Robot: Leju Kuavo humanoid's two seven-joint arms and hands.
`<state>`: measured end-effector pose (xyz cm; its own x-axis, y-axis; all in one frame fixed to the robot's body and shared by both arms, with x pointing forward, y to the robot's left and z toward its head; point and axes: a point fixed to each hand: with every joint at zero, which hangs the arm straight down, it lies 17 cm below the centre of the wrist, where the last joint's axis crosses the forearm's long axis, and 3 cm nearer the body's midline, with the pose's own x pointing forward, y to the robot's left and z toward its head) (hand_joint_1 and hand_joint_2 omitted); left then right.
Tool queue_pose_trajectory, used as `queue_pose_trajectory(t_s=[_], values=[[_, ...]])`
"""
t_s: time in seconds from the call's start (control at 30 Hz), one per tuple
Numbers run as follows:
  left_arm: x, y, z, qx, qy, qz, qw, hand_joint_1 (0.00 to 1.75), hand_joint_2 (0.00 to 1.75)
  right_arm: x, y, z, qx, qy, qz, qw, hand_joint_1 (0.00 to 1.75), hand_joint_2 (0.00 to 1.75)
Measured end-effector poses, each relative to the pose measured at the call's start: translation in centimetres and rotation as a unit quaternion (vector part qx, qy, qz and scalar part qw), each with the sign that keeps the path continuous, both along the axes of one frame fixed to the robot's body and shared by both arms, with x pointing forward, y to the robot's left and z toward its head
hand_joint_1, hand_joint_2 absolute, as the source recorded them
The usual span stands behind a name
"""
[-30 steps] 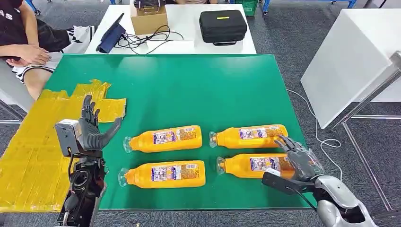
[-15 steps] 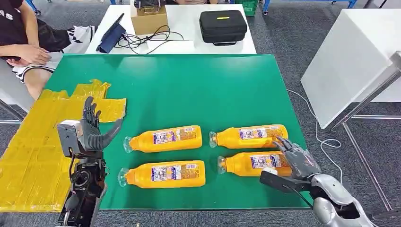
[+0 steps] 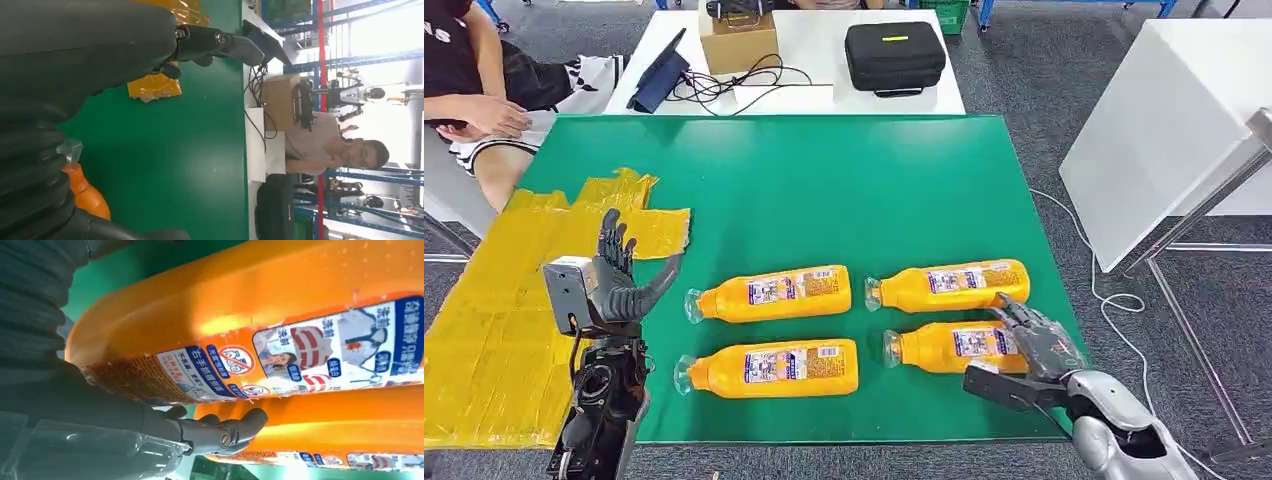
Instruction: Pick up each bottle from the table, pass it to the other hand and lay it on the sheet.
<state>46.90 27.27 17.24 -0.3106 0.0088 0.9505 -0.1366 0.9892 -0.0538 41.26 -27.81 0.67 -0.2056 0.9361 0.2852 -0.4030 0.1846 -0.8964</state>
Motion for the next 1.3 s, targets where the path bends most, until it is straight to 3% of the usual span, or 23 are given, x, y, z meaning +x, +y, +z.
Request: queue_pose_trajectory(t_s=[0.13, 0.2, 0.4, 1.3], values=[[0.0, 0.2, 0.0, -0.002, 0.000, 0.002, 1.000, 0.00, 1.75, 0.1, 0.4, -0.3, -0.002, 0.007, 0.008, 1.000, 0.21, 1.75], [0.0, 0.2, 0.0, -0.003, 0.000, 0.003, 1.000, 0.00, 1.75, 0.1, 0.5, -0.4, -0.003, 0.008, 0.009, 1.000, 1.24, 1.75], [0.0, 0.2, 0.0, -0.003, 0.001, 0.003, 1.000, 0.00, 1.75, 0.3, 0.7, -0.4, -0.002, 0.014, 0.017, 1.000, 1.71, 1.75], [0.3, 0.5, -0.5, -0.005, 0.007, 0.007, 1.000, 0.00, 1.75, -0.1, 2.0, -0.4, 0.014, 0.014, 0.042, 0.999, 1.75, 1.75]])
